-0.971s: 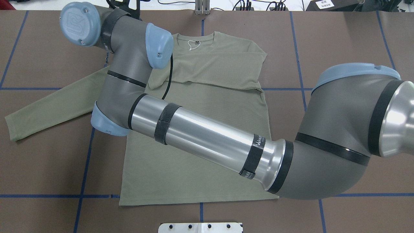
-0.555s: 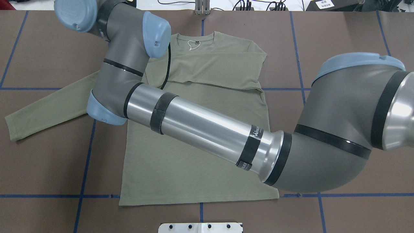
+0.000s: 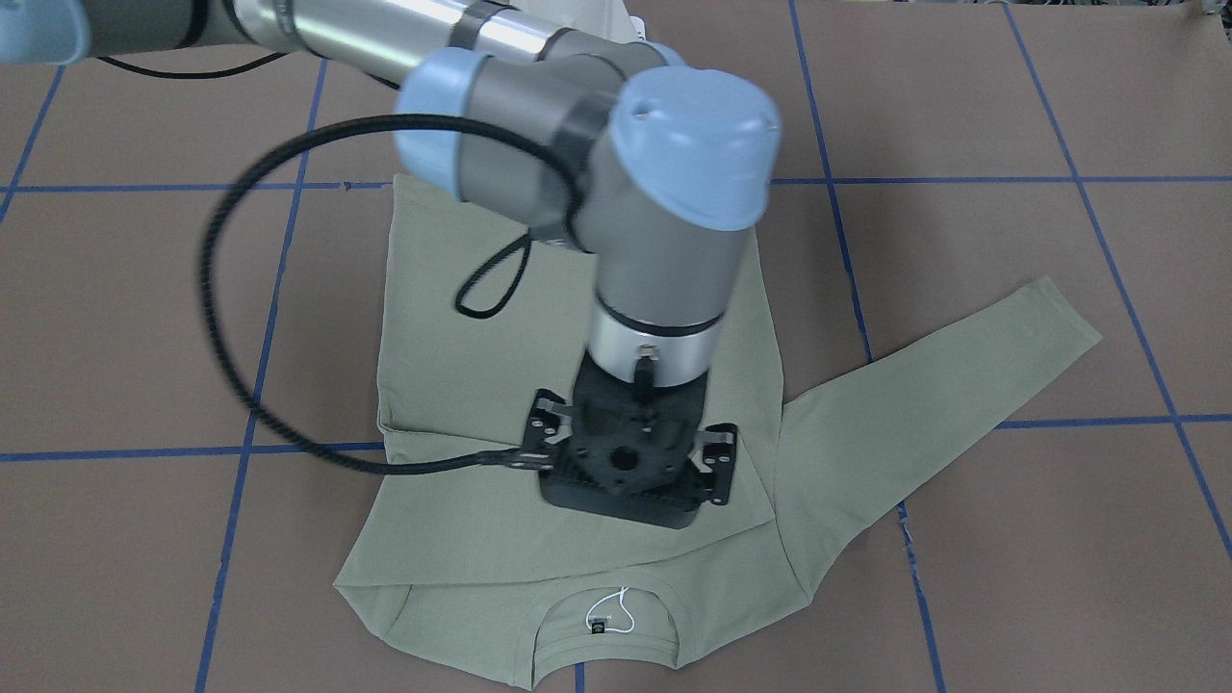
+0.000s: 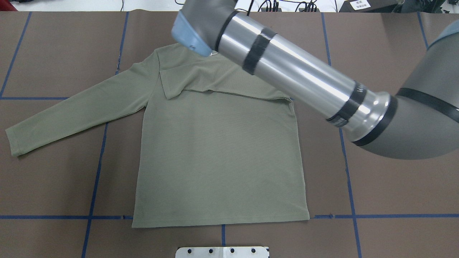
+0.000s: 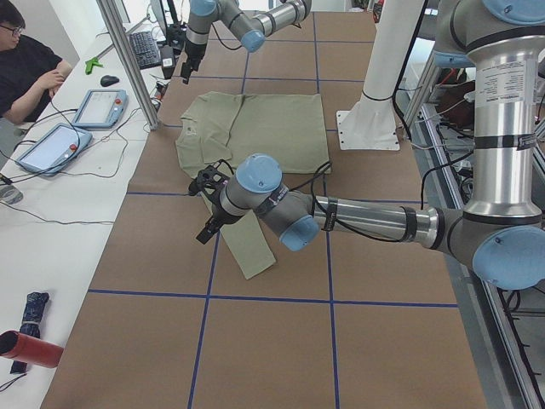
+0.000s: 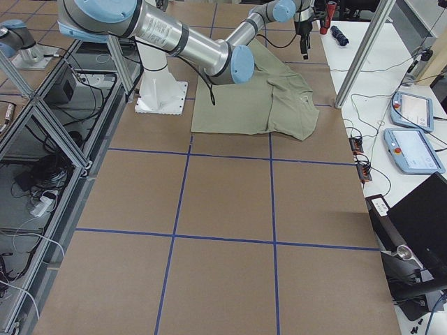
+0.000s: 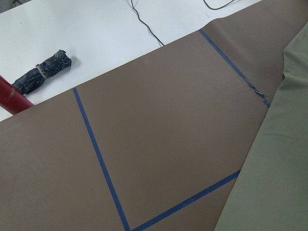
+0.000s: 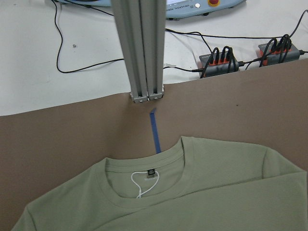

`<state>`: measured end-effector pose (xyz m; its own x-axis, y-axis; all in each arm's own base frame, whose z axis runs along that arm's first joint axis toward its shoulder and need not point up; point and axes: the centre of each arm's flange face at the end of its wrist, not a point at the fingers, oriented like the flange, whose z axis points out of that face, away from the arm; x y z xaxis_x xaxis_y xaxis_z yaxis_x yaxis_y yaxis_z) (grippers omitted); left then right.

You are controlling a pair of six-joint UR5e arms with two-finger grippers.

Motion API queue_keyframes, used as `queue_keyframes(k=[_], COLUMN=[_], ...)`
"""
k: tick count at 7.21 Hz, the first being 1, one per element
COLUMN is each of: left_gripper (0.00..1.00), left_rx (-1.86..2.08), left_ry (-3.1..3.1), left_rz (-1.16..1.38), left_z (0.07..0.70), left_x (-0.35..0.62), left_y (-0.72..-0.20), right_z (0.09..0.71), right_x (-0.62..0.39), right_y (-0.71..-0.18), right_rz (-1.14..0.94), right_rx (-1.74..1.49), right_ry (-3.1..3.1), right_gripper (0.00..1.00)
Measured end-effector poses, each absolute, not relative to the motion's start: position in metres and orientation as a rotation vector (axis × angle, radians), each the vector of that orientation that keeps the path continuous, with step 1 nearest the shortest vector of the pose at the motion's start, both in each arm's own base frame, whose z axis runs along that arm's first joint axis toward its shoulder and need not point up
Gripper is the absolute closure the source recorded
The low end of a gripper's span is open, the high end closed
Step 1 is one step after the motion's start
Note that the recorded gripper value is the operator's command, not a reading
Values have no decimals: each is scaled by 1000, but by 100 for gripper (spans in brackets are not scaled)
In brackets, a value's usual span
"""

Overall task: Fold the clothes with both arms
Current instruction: 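Release the sleeve and raise the right gripper away from the shirt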

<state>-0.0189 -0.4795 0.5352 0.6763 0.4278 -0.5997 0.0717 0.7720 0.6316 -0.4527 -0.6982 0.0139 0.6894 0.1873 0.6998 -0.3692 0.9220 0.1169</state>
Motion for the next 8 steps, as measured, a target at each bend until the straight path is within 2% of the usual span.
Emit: queue_keyframes(k=[3, 5, 6, 8], left_gripper=[0, 0, 0, 1], left_rx=[663, 663, 657, 634], left_ry=[864, 859, 837, 800], left_rz=[173, 211, 231, 279], left_z=[578, 620, 638, 666], left_x=[62, 85, 99, 131], left_y=[-449, -407, -395, -383], right_z=[168, 271, 313, 351], right_x=[-270, -154, -111, -64], right_y=[-681, -635, -607, -569], right_rz=[84, -66, -118, -162], right_rx=[292, 326, 336, 345], right_ry=[-796, -781, -772, -778], right_gripper=[0, 0, 0, 0])
